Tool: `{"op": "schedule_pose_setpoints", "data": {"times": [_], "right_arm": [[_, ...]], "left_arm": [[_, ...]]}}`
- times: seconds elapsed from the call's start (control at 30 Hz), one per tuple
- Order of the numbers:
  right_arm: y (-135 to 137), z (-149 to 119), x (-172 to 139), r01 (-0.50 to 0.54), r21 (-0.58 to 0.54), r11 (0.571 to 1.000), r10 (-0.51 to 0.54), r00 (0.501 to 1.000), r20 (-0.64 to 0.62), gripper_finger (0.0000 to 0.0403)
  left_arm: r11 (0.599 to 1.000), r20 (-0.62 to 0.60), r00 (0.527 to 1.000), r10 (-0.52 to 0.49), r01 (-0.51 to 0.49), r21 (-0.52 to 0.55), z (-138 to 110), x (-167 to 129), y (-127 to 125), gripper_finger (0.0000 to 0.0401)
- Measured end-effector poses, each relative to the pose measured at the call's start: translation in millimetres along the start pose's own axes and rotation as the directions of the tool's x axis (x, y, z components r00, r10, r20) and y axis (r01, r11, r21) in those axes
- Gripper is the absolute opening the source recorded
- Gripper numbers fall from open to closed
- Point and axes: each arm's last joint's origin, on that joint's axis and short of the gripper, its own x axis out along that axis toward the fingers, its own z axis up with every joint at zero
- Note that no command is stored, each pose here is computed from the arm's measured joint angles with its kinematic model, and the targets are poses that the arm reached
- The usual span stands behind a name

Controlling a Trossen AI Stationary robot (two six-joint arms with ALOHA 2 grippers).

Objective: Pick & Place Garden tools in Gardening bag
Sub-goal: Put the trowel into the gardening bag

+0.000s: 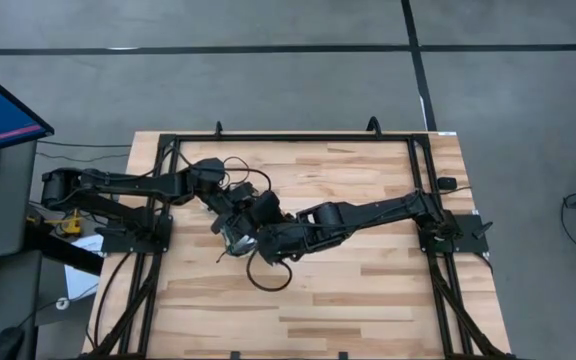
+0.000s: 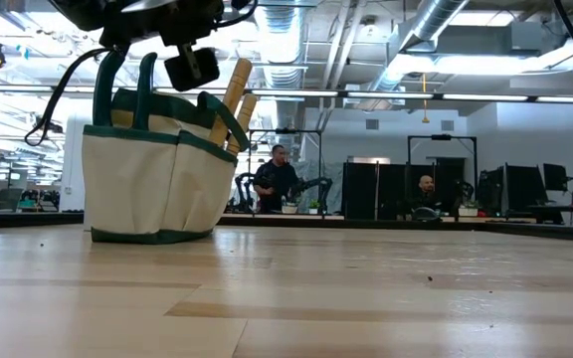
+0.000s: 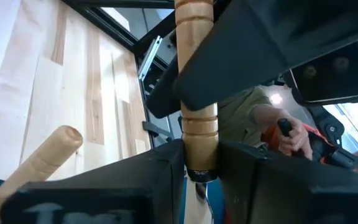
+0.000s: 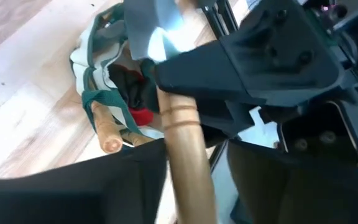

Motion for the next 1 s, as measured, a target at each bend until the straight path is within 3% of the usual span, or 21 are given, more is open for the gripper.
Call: {"op": "schedule_pose_setpoints", "data": {"times": [0.17, 0.33, 0.5, 0.6, 0.7, 0.77, 0.83, 0.93, 1.0], "right_arm": [[2, 1, -2, 0.024, 0.006, 1.000, -0.023, 0.999, -0.030, 0.0215], [5, -2, -11, 0.028, 0.014, 1.000, -0.027, 0.996, -0.081, 0.0241], [1, -13, -37, 0.043, 0.144, 0.989, -0.031, 0.996, -0.089, 0.0243], [-8, -23, -63, 0.064, 0.293, 0.954, -0.049, 0.997, -0.059, 0.0244], [-19, -38, -96, 0.078, 0.486, 0.870, -0.084, 0.996, -0.009, 0.0244], [-26, -48, -117, 0.085, 0.640, 0.764, -0.123, 0.992, 0.014, 0.0244], [-32, -58, -134, 0.098, 0.773, 0.627, -0.170, 0.985, 0.012, 0.0244], [-34, -64, -147, 0.154, 0.861, 0.486, -0.247, 0.968, -0.034, 0.0244], [-31, -61, -151, 0.204, 0.879, 0.431, -0.305, 0.950, -0.070, 0.0244]], "left_arm": [[1.000, 0.001, 1.000, -0.001, 0.001, -0.001, 0, 0, 0, 0.0062], [1.000, 0.002, 1.000, -0.002, 0.002, 0.005, 0, 0, 0, 0.0062], [1.000, 0.005, 1.000, -0.004, 0.004, 0.028, 1, 0, -1, 0.0062], [0.999, 0.011, 1.000, -0.009, 0.009, 0.043, 1, 0, -1, 0.0062], [0.996, 0.024, 1.000, -0.006, 0.003, 0.091, 2, 0, -2, 0.0062], [0.991, 0.047, 0.999, 0.007, -0.013, 0.130, 3, 0, -2, 0.0062], [0.983, 0.085, 0.996, 0.010, -0.025, 0.184, 6, 0, -3, 0.0062], [0.955, 0.174, 0.985, -0.014, -0.038, 0.293, 13, -1, -9, 0.0062], [0.933, 0.248, 0.967, -0.052, -0.042, 0.358, 20, -3, -15, 0.0062]]}}
